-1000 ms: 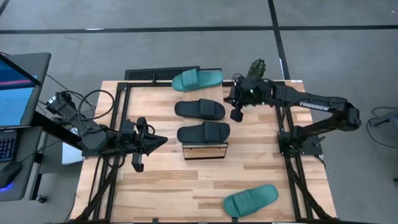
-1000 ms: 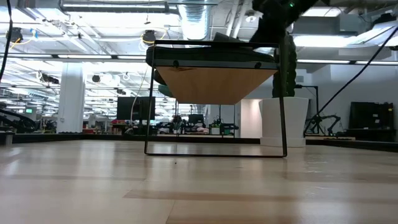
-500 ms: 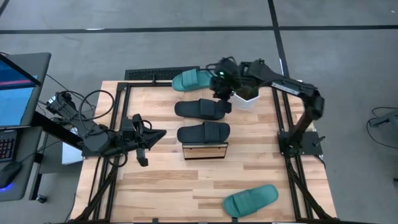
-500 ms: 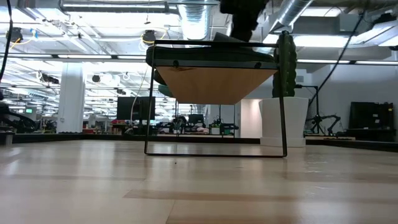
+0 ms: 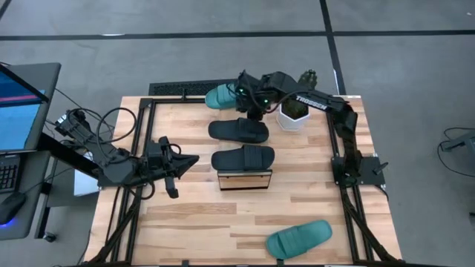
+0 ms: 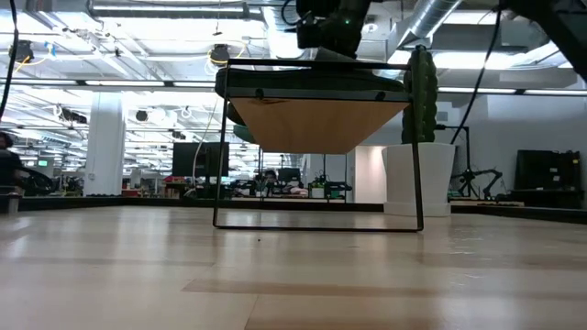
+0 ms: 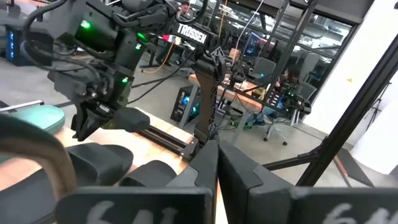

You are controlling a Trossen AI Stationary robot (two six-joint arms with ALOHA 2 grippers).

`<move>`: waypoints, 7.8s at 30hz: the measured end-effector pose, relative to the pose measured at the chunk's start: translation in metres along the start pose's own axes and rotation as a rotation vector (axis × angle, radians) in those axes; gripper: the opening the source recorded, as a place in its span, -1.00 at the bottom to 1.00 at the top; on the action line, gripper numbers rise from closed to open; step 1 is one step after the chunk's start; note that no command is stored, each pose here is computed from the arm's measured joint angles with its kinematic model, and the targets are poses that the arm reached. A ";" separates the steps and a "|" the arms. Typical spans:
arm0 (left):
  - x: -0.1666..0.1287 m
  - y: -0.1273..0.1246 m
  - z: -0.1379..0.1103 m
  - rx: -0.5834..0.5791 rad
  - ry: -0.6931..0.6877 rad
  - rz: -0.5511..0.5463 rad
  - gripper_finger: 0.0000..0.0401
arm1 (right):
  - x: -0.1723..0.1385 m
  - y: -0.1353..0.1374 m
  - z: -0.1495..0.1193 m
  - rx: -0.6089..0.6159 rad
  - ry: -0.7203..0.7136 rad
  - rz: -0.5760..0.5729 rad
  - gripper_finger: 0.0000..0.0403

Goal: Pick and place slides into the shelf
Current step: Adjust the top black slipper on the shelf

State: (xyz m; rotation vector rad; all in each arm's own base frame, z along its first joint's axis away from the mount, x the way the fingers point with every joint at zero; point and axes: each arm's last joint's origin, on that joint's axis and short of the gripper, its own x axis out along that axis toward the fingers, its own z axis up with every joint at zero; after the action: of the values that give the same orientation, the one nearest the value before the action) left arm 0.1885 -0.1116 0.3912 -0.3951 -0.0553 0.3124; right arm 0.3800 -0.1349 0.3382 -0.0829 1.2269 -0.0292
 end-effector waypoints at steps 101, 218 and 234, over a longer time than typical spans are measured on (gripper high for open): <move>0.178 0.173 0.016 0.543 0.776 0.212 -1.00 | -0.256 0.119 -0.109 -0.102 -0.558 -0.094 -1.00; 0.213 0.216 0.004 0.911 1.187 0.165 -1.00 | -0.255 0.130 -0.107 -0.046 -0.558 -0.057 -1.00; 0.212 0.194 -0.007 0.873 1.198 0.048 -1.00 | -0.255 0.130 -0.107 -0.047 -0.558 -0.057 -1.00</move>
State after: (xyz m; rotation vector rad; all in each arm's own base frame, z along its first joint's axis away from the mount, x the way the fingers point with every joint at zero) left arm 0.3353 0.1212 0.3084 0.3334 1.2291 0.0841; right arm 0.1904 0.0066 0.5315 -0.1557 0.6676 -0.0248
